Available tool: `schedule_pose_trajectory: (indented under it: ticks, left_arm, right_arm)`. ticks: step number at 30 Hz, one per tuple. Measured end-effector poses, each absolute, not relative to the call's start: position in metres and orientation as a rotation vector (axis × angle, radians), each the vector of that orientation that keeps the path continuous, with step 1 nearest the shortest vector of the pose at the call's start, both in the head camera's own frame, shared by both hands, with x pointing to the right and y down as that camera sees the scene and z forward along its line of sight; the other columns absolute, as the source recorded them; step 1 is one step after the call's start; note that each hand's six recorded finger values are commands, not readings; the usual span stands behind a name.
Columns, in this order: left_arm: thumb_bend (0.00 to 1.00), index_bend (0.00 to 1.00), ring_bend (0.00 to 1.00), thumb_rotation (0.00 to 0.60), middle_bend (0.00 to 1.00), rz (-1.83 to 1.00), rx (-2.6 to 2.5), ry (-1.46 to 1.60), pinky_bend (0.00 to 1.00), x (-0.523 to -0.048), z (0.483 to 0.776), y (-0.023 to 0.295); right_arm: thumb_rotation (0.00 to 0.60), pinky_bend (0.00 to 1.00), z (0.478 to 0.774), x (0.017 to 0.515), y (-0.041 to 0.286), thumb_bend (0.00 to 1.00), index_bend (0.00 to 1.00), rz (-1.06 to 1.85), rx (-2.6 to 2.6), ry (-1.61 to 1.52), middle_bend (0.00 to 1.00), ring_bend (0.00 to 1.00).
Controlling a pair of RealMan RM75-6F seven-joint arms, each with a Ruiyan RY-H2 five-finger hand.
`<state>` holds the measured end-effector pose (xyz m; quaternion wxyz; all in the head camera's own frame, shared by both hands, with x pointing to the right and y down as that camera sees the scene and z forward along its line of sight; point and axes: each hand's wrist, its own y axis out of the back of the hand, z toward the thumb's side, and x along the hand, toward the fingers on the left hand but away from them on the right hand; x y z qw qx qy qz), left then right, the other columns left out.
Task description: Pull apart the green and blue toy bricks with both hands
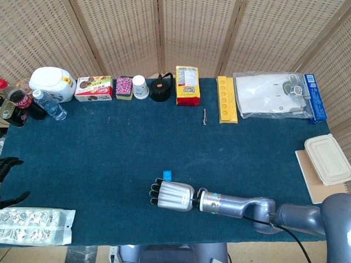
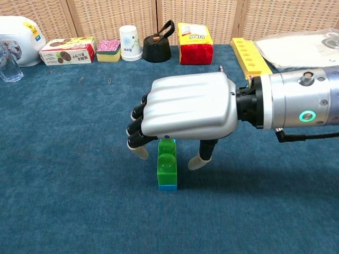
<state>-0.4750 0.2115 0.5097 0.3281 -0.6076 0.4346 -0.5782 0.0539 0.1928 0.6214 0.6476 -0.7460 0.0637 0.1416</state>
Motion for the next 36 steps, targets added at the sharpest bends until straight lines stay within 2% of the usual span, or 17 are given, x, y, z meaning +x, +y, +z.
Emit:
schedule_pose_trajectory:
  ticks: [21, 27, 36]
  left_arm:
    - [0.14, 0.29, 0.22, 0.600, 0.28, -1.521, -1.590, 1.154, 0.27, -0.483, 0.513, 0.212]
    - [0.14, 0.29, 0.22, 0.600, 0.28, -1.524, -1.588, 1.156, 0.27, -0.485, 0.514, 0.213]
    - [0.14, 0.29, 0.22, 0.600, 0.28, -1.535, -1.583, 1.164, 0.27, -0.490, 0.513, 0.215]
  right_arm:
    - [0.600, 0.38, 0.641, 0.039, 0.194, 0.00, 0.36, 0.362, -1.690, 0.217, 0.35, 0.32]
    - [0.600, 0.42, 0.647, 0.038, 0.194, 0.00, 0.39, 0.377, -1.686, 0.229, 0.37, 0.38]
    - [0.600, 0.57, 0.658, 0.032, 0.199, 0.01, 0.53, 0.387, -1.680, 0.252, 0.47, 0.54]
